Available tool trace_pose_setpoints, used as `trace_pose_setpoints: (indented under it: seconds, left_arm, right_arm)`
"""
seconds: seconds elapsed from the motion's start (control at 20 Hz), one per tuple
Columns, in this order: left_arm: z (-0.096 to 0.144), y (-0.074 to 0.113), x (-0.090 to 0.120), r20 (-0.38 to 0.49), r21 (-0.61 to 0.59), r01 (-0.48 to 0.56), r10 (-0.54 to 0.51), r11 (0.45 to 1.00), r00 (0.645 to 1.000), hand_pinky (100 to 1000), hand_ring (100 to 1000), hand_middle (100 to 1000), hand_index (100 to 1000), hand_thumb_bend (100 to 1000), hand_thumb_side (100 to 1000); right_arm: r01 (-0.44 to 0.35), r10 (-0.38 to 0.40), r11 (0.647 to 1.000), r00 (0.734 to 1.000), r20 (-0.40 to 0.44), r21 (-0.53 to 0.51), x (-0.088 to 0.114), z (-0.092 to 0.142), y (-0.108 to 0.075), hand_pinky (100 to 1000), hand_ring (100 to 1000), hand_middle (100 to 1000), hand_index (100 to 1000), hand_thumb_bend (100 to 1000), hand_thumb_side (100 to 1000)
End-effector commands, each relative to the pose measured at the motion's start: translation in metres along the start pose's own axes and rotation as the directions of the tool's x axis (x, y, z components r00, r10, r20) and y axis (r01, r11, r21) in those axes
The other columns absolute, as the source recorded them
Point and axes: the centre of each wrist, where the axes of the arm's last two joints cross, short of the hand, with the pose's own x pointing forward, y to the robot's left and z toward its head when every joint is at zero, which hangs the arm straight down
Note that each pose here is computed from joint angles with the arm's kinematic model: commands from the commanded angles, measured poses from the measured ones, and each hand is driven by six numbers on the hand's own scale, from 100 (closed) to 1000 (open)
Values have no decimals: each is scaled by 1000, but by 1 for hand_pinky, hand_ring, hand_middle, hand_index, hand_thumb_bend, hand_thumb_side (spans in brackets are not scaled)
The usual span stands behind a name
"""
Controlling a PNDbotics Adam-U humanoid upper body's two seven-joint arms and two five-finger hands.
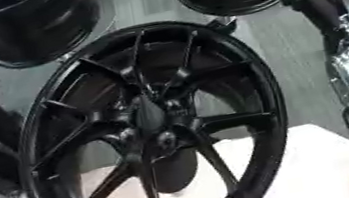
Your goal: Pull the pin out of the wheel hub.
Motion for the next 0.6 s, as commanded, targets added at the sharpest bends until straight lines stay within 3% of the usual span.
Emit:
trace_pose_setpoints:
  seconds: [0.05, 0.35, 0.5, 0.6]
  left_arm:
    - [13, 9, -17, -58, 74, 12, -8, 997, 998, 753, 684, 582, 294, 294, 100]
    - [14, -26, -37, -115, 50, -42, 48, 998, 992, 751, 683, 584, 303, 288, 100]
    - [15, -38, -44, -134, 31, -79, 82, 996, 988, 757, 692, 597, 376, 315, 100]
    - [15, -43, -48, -146, 23, -115, 117, 993, 982, 789, 749, 724, 664, 463, 100]
  right_arm:
    - [-3, 3, 1000, 999, 34, 4, 10, -3, -1, 802, 648, 607, 720, 100, 508]
    - [3, -3, 1000, 999, 37, 7, 11, -3, 0, 802, 647, 607, 720, 100, 505]
    - [6, -6, 1000, 999, 38, 5, 11, -3, 0, 802, 647, 607, 720, 100, 505]
    - [7, -7, 1000, 999, 39, 4, 11, -3, 0, 802, 647, 607, 720, 100, 504]
